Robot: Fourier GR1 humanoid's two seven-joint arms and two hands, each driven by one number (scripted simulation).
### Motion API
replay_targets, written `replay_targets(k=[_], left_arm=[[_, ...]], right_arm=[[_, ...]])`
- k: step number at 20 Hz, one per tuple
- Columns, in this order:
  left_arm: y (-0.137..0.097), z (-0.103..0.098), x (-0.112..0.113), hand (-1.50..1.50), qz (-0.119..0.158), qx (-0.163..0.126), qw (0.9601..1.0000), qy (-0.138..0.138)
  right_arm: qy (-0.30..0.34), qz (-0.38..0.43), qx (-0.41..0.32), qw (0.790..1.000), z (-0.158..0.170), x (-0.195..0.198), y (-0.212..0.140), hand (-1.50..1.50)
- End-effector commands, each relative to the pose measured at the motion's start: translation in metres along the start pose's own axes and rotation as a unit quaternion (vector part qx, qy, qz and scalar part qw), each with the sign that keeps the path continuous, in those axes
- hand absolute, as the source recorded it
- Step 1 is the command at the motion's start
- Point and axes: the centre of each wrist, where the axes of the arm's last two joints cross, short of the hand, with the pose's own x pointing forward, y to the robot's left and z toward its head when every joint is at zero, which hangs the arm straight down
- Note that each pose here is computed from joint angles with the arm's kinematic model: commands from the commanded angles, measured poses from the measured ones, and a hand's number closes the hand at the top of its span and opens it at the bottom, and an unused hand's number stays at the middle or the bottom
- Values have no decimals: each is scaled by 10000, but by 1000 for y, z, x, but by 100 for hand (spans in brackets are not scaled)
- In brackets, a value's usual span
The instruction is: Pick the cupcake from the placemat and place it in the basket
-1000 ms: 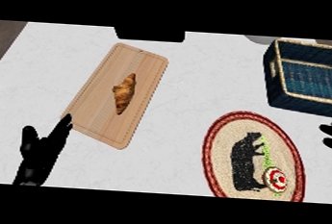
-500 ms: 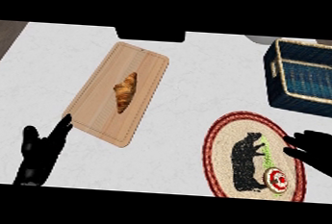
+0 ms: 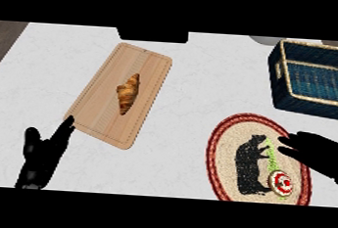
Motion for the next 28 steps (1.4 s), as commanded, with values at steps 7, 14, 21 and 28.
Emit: replay_targets(k=[7,14,21,28], left_arm=[[-5,-6,-20,0,-15,21,9993,377],[-2,12,-25,0,2,-108,9991,422],[-8,9,-23,0,-5,60,9991,425],[-1,-3,-2,0,9,15,9990,458]], right_arm=[[-43,1,-29,10000,-20,-9,47,-150],[-56,-19,-28,10000,-24,-29,50,-150],[301,372,393,9981,-39,-20,64,-150],[340,266,421,9982,-65,-30,81,-150]])
